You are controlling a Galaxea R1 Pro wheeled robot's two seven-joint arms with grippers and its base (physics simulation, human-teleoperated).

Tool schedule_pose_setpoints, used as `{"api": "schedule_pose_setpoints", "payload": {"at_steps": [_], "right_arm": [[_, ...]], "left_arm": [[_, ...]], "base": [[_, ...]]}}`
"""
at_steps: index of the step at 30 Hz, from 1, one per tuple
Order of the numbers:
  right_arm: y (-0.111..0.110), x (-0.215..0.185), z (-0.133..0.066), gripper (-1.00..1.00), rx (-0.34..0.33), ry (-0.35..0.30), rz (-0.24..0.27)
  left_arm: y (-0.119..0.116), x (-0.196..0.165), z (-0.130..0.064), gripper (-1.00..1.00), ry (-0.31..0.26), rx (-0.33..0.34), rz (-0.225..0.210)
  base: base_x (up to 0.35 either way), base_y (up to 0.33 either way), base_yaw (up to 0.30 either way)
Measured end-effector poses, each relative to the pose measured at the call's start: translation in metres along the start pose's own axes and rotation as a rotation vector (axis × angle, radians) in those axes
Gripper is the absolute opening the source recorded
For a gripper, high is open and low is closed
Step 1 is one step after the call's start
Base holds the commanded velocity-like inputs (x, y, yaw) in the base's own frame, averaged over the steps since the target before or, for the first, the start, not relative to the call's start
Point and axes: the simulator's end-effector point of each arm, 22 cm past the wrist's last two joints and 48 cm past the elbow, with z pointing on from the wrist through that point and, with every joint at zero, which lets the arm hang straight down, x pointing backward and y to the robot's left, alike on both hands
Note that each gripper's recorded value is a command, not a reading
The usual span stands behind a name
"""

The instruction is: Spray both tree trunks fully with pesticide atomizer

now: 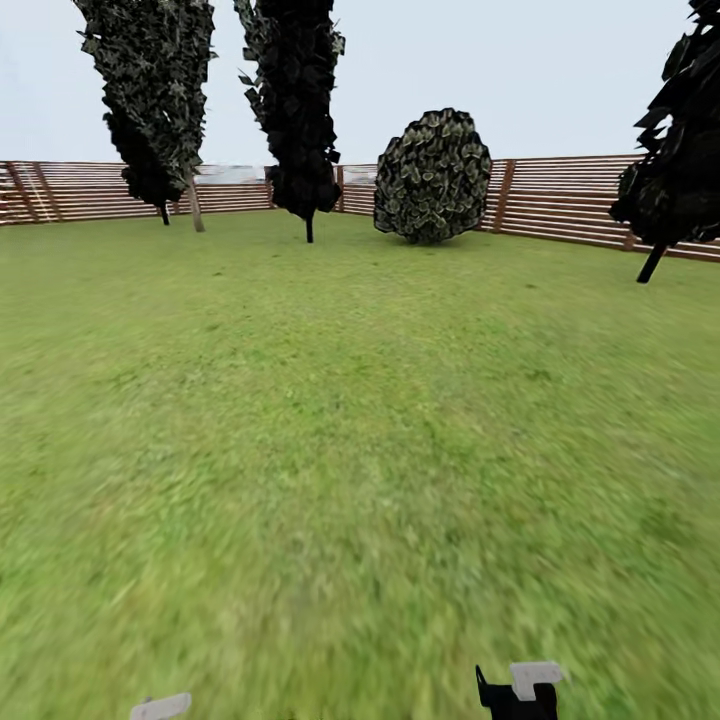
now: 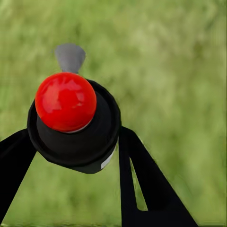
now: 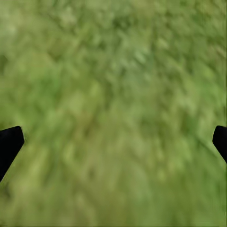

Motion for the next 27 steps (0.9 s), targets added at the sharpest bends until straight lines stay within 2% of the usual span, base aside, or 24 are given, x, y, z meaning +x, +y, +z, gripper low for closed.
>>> {"api": "schedule_pose_setpoints", "payload": {"at_steps": [27], "right_arm": [[0.0001,0.0002,-0.0001,1.00,0.000,0.000,0.000]], "left_arm": [[-0.0007,0.0001,-0.0001,-1.00,0.000,0.000,0.002]], "base": [[0.000,0.000,0.281]]}}
